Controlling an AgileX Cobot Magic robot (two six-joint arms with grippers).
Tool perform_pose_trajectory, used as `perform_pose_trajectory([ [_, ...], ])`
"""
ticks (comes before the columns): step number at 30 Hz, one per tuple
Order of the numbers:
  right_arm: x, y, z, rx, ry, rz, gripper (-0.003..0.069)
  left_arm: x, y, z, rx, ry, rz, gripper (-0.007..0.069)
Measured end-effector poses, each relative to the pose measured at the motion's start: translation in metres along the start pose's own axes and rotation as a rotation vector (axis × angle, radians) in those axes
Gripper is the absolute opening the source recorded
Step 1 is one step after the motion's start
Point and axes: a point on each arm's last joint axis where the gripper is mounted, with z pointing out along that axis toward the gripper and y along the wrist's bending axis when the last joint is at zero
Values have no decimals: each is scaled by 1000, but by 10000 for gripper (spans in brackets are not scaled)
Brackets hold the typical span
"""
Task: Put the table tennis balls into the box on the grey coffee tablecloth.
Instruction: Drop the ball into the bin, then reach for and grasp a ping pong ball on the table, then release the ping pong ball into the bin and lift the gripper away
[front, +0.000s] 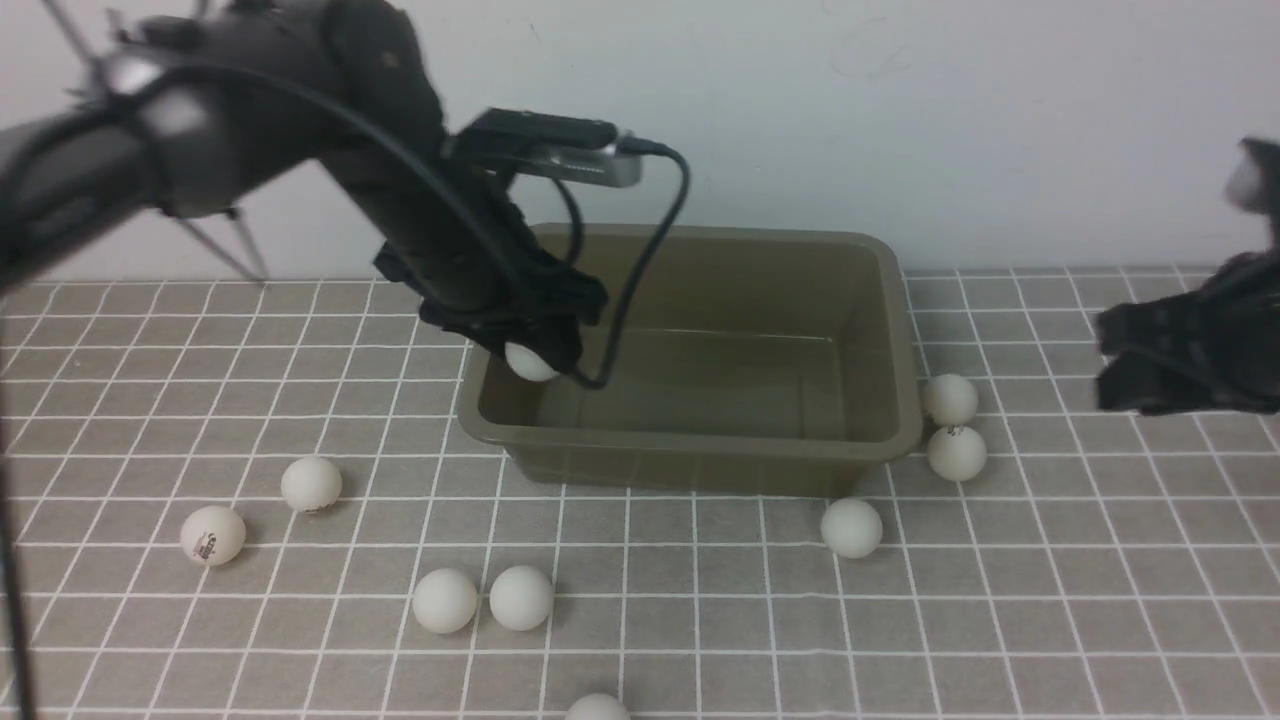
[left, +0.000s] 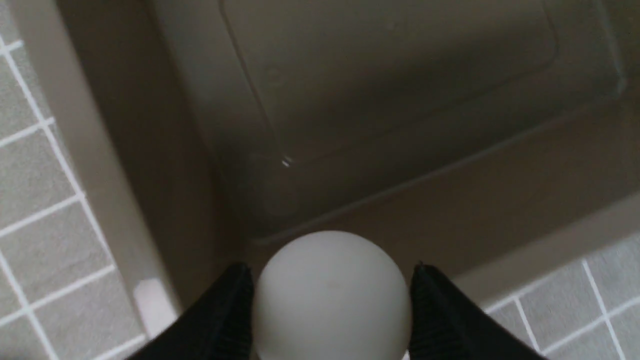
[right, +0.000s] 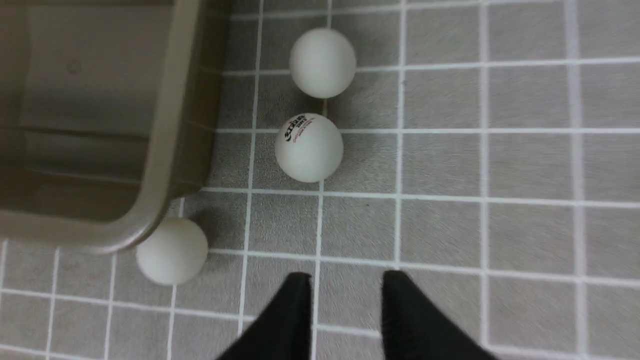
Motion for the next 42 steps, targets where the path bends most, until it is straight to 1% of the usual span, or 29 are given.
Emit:
perform_pose_trajectory([
  [1,-5,0,13,-11,27,1,291,-6,-1,8,3,7,-3,372],
  [2,-10,0,32,-16,67,-7,340,-10,-1,13,6,18,-3,407],
  [4,-14,2,48,-20,96,-23,398,-14,-1,14,10,33,-5,456],
  [5,-17,4,64,-22,121,-37,441,-17,-2,12,10,54,-2,499],
  [7,-21,7,80,-23,137,-46,486,-19,1,3,-1,66,-3,512],
  [8,-23,8,86,-23,138,-48,501,-20,3,-4,-11,62,-7,501],
  [10,-25,11,94,-24,137,-54,513,-22,8,-15,-30,46,-19,449],
  [12,-27,14,103,-24,132,-65,519,-23,16,-29,-55,19,-35,336],
  [13,-27,16,112,-21,127,-71,521,-21,26,-46,-81,-7,-55,185],
  [14,-27,16,115,-20,126,-72,521,-19,33,-56,-97,-22,-70,135],
  [15,-27,16,121,-17,124,-73,520,-15,41,-69,-113,-40,-96,68],
  [16,-27,15,124,-15,123,-72,514,-9,50,-81,-129,-55,-126,36],
  [18,-25,12,135,-7,130,-67,485,9,68,-106,-165,-71,-188,6],
  [20,-23,10,141,0,146,-70,390,29,81,-123,-198,-70,-238,-3],
  [21,-23,10,141,1,149,-73,365,34,84,-126,-207,-69,-251,-4],
  [22,-22,10,138,4,162,-84,353,60,96,-139,-233,-54,-308,-5],
  [24,-21,12,127,2,186,-99,363,86,106,-143,-256,-19,-375,-5],
  [25,-22,13,123,1,183,-101,363,92,107,-143,-258,-10,-387,-5],
  [27,-23,21,88,-30,200,-92,363,124,117,-130,-265,53,-474,-5],
  [29,-25,32,59,-78,164,-83,363,134,121,-117,-264,75,-491,-5],
  [30,-28,47,35,-134,97,-76,363,142,123,-102,-263,89,-505,-3],
  [32,-34,74,13,-210,-29,-116,363,150,126,-83,-259,98,-504,14],
  [34,-40,93,5,-247,-113,-182,363,152,128,-68,-256,95,-483,55],
  [36,-46,108,6,-266,-152,-236,363,152,131,-61,-257,88,-475,86],
  [37,-52,120,14,-283,-155,-269,363,150,135,-54,-262,73,-470,149],
  [38,-53,122,15,-285,-154,-274,363,150,135,-53,-263,72,-468,168],
  [39,-60,130,24,-296,-144,-295,363,148,139,-47,-268,57,-466,251],
  [40,-65,135,32,-300,-130,-309,372,146,142,-42,-272,48,-466,295],
  [42,-73,140,44,-308,-87,-310,429,145,145,-33,-273,44,-471,397],
])
